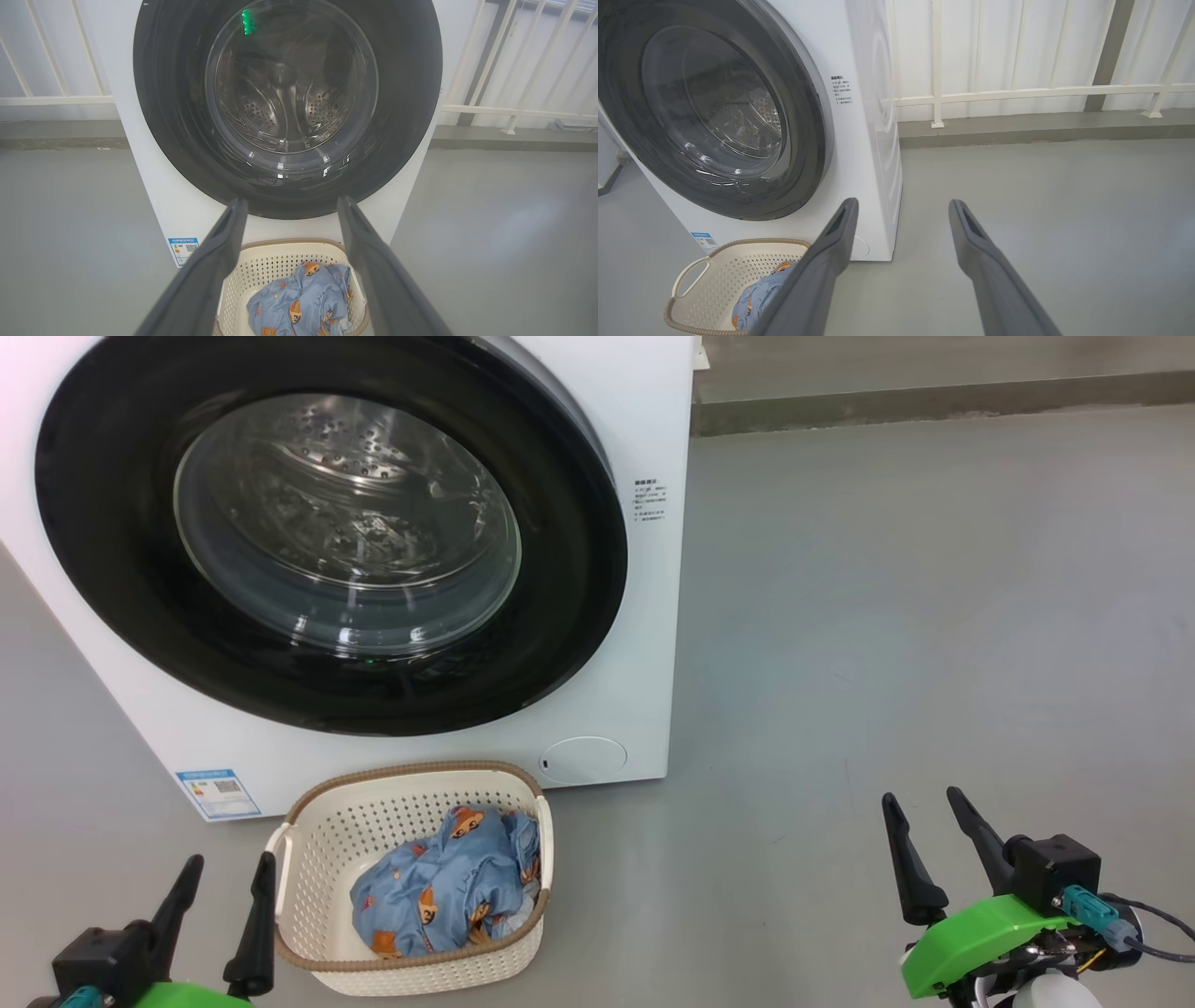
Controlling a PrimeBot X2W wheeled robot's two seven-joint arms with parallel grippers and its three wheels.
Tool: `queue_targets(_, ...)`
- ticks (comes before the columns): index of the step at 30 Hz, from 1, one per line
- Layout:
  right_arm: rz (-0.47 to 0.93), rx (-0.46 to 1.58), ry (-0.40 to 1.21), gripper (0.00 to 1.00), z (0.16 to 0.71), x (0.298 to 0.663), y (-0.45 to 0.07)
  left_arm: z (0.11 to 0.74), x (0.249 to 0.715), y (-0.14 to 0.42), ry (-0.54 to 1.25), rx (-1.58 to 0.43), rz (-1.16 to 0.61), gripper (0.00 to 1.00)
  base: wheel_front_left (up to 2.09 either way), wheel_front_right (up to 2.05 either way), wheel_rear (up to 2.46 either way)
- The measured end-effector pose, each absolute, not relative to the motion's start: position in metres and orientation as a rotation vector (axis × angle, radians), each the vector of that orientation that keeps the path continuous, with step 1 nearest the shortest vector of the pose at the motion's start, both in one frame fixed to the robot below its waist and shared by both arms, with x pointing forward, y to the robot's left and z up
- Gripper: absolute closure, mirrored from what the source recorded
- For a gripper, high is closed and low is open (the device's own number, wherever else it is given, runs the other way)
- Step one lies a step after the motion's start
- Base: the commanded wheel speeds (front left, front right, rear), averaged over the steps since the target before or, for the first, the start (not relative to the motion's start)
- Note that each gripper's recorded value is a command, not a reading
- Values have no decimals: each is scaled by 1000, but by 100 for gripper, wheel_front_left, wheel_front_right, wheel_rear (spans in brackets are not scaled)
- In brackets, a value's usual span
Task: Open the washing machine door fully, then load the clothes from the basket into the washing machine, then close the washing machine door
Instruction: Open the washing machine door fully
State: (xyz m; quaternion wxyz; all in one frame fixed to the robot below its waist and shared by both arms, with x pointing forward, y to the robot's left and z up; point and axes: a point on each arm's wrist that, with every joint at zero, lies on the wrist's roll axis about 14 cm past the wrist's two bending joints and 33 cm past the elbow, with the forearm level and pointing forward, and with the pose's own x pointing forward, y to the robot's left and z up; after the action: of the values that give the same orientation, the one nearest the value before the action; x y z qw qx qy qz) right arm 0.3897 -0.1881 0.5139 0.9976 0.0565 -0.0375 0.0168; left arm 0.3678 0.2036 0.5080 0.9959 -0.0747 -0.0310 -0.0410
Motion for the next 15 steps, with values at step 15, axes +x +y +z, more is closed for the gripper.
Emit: queue_targets(15,37,124,-74,0,513,391,-186,510,367,204,-71,-140,-80,0,0,0,0)
